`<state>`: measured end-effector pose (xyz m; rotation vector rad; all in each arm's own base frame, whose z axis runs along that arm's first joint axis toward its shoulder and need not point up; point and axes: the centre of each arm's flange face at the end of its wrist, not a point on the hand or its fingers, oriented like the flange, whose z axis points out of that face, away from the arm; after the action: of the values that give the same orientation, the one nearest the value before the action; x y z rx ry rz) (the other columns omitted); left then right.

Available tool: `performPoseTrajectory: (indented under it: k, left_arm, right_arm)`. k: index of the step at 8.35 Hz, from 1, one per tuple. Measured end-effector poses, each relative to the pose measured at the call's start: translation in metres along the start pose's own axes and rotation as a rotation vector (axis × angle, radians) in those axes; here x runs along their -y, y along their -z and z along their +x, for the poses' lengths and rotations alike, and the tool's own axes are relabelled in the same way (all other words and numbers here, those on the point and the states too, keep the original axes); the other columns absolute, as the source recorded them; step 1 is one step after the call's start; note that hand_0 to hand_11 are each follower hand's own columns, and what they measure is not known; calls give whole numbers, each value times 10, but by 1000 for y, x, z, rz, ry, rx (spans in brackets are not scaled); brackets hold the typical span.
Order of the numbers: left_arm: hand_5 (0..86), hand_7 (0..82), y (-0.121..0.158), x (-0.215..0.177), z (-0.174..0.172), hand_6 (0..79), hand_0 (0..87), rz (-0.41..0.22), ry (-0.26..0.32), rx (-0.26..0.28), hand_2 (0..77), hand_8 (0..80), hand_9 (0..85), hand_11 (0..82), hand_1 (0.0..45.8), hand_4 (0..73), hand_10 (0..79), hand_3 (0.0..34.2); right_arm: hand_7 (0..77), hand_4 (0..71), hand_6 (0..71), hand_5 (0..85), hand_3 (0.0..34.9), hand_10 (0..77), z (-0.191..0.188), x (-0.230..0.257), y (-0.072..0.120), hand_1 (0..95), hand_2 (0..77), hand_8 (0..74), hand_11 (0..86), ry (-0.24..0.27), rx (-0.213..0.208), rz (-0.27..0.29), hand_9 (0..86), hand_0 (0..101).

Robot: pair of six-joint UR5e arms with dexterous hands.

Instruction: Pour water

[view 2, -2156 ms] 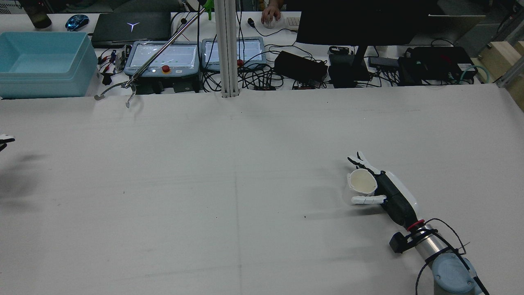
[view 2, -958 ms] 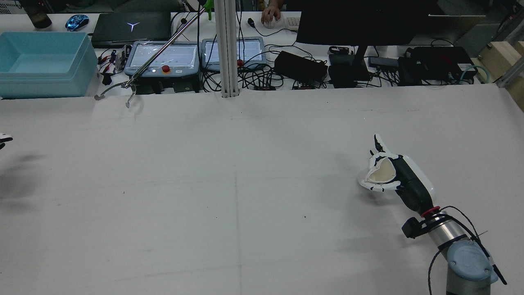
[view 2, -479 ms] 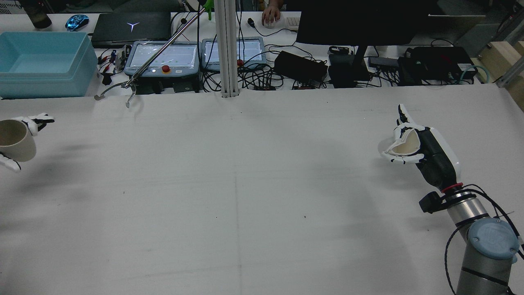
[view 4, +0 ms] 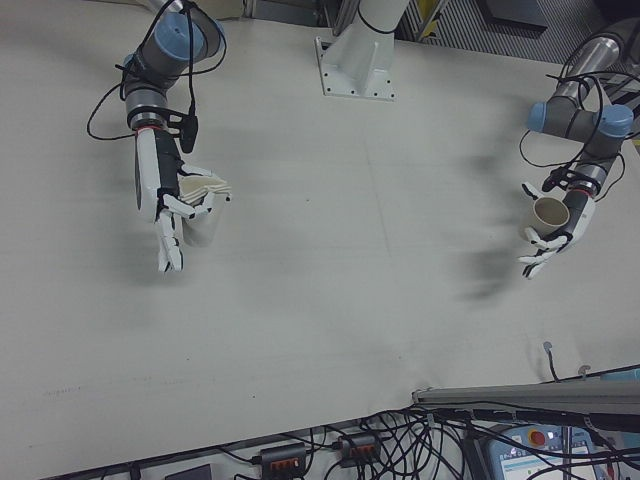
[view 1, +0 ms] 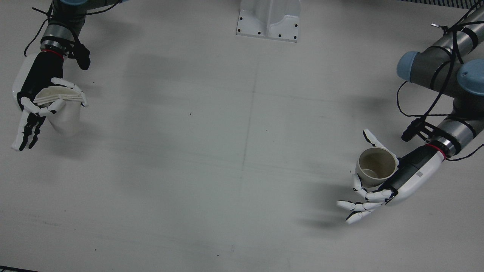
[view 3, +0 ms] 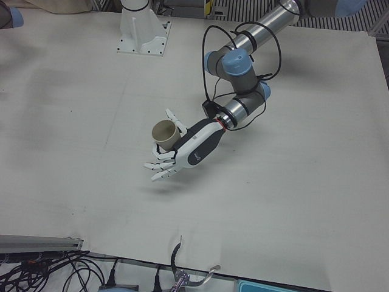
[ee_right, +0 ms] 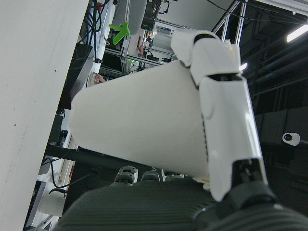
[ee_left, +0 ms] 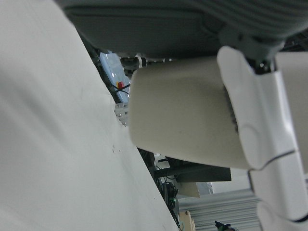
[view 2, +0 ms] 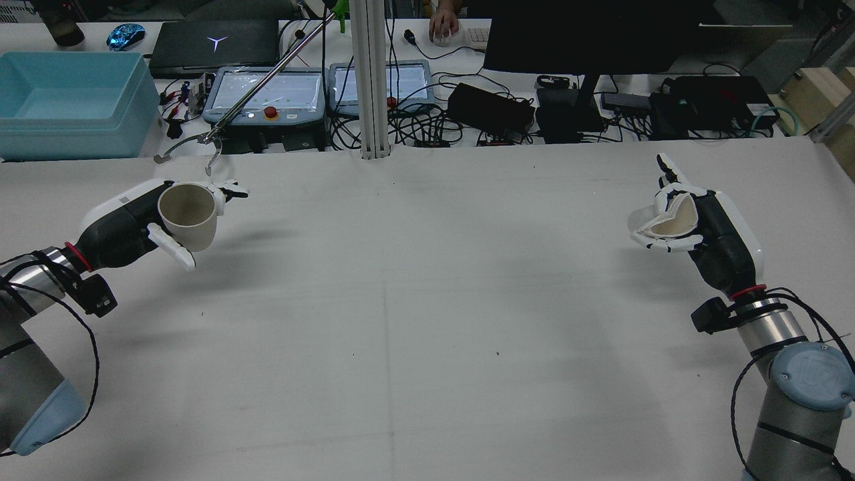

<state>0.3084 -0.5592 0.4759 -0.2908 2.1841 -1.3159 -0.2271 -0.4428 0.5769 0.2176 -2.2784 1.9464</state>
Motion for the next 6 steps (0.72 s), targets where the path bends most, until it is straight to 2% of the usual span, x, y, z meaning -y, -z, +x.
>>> performPoseTrajectory:
  k: [3,6]
  left_arm:
    - [524,224,-62,-86,-69,202,557,-101,-23,97,22,60,98,93,104,387,60,0]
    - [524,224,-118,-164,-144,202,557,-185,4,178,22,60,104,104,104,387,60,0]
  right_arm:
    - [65,502,65,556,0,22,0,-7,-6,256,278,5,54,-5,8,-4,5,749]
    - [76,496,65,573,0,22,1,-18,-12,256,278,5,54,-13,16,-14,5,748]
